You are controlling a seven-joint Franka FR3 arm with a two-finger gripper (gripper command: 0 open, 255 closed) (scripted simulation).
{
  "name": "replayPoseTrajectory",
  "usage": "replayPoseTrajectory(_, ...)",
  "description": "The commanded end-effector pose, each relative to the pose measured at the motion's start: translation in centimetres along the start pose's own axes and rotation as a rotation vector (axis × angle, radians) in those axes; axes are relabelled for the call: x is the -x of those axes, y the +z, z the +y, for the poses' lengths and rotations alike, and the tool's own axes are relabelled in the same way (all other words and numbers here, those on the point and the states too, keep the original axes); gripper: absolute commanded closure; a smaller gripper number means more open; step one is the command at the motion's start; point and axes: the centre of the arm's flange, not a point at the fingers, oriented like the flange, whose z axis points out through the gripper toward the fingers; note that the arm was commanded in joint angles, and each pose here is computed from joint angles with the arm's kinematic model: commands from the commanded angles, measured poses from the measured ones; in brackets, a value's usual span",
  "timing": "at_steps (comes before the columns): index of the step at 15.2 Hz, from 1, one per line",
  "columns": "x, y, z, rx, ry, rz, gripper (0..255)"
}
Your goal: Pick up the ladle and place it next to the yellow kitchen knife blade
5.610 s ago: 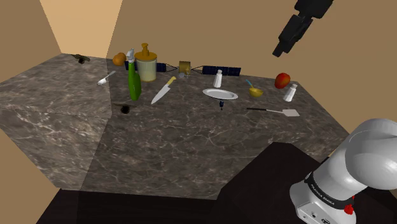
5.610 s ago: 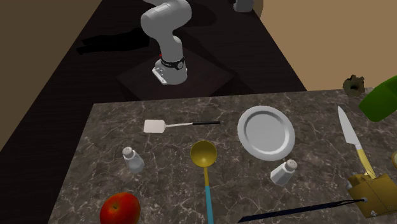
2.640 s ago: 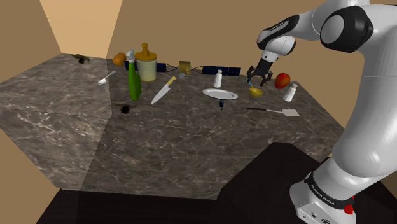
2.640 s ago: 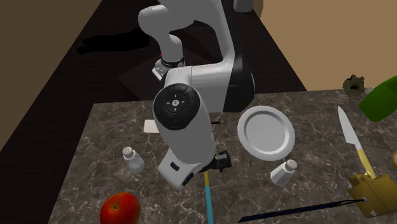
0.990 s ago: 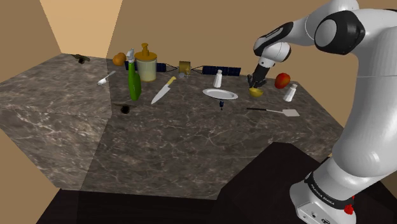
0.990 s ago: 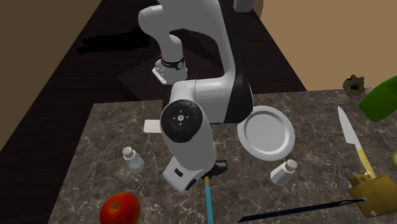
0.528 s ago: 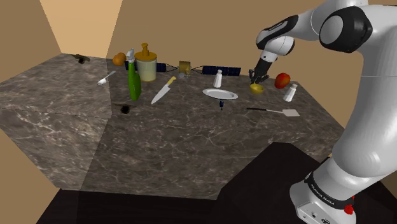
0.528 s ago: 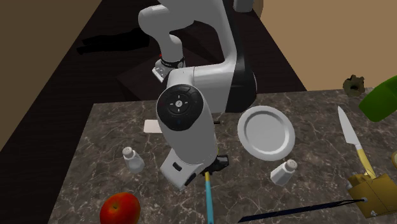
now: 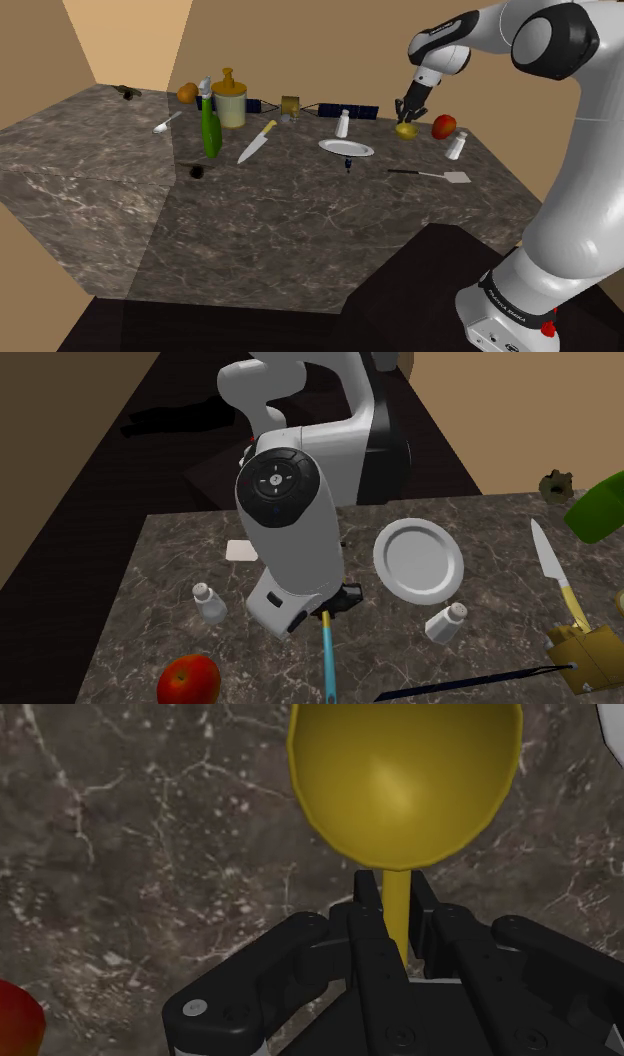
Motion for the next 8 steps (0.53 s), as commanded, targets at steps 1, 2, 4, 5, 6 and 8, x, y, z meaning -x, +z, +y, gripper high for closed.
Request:
replayPoseTrajectory(1, 0.1, -1.1, -0.2, 0.000, 0.000, 0.000, 255)
replayPoseTrajectory(2, 0.2, -1.6, -0.3, 0.000, 0.000, 0.000, 255)
replayPoseTrajectory(4, 0.3, -2.6, -0.5, 0.000, 0.000, 0.000, 255)
replayPoseTrajectory(5, 0.3, -3.2, -0.6, 0.000, 0.000, 0.000, 255)
replayPoseTrajectory(6, 0.3, -3.7, -0.7, 0.000, 0.000, 0.000, 255)
replayPoseTrajectory(8, 0.4, -4.5, -0.8, 0.000, 0.000, 0.000, 255)
